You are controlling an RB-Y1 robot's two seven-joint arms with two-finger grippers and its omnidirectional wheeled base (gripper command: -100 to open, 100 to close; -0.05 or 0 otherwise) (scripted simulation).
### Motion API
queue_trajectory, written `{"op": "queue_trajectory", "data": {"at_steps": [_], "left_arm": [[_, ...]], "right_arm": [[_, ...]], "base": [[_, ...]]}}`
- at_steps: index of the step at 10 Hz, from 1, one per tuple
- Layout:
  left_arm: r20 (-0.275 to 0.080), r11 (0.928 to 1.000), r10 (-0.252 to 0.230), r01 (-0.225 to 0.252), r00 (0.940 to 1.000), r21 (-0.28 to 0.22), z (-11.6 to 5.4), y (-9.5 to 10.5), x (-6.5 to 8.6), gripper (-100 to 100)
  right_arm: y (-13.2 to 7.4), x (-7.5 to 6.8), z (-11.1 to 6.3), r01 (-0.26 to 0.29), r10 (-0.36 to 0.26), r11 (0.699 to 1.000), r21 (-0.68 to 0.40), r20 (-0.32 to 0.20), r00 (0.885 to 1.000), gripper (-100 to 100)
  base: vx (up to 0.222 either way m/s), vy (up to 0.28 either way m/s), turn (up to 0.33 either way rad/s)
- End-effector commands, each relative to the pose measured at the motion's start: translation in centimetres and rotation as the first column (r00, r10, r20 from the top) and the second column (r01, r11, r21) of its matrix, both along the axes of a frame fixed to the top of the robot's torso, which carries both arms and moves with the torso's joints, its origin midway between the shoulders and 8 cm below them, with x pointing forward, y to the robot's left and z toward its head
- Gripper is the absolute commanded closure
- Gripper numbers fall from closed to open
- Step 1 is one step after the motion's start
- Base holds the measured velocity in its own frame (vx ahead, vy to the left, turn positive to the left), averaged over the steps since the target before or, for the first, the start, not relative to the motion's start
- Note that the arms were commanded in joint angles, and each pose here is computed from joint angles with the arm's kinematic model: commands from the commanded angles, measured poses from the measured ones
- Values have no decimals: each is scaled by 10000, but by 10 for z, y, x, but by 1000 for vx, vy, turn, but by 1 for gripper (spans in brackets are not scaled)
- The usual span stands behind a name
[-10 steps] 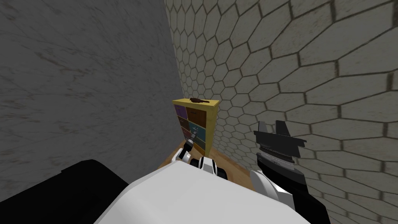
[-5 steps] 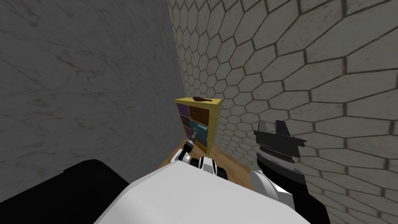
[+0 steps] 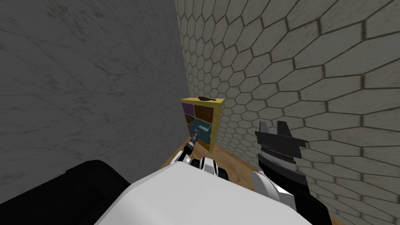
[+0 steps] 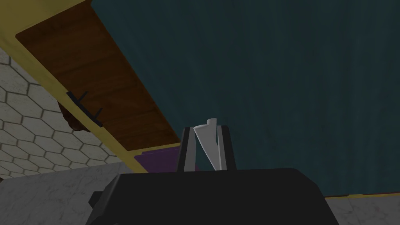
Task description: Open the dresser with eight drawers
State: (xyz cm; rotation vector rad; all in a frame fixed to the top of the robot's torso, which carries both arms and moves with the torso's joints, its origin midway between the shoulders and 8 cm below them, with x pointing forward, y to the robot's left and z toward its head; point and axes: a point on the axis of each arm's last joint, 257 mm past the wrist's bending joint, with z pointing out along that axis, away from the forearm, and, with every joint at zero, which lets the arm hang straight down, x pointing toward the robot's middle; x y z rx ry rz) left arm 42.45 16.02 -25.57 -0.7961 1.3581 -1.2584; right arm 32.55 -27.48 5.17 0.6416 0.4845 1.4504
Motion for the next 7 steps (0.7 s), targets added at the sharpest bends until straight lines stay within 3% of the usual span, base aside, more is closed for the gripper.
{"op": "queue_trajectory", "data": {"at_steps": [1,7], "left_arm": [[9,10000,-20,20,10000,15,11,1,0,-100],[9,10000,-25,25,10000,13,39,1,4,-100]], "right_arm": [[0,0,0,0,0,10000,0,0,10000,0],[0,0,0,1,-1,10000,1,-1,10000,0]], "base": [[-106,26,8],[12,-7,-1]]}}
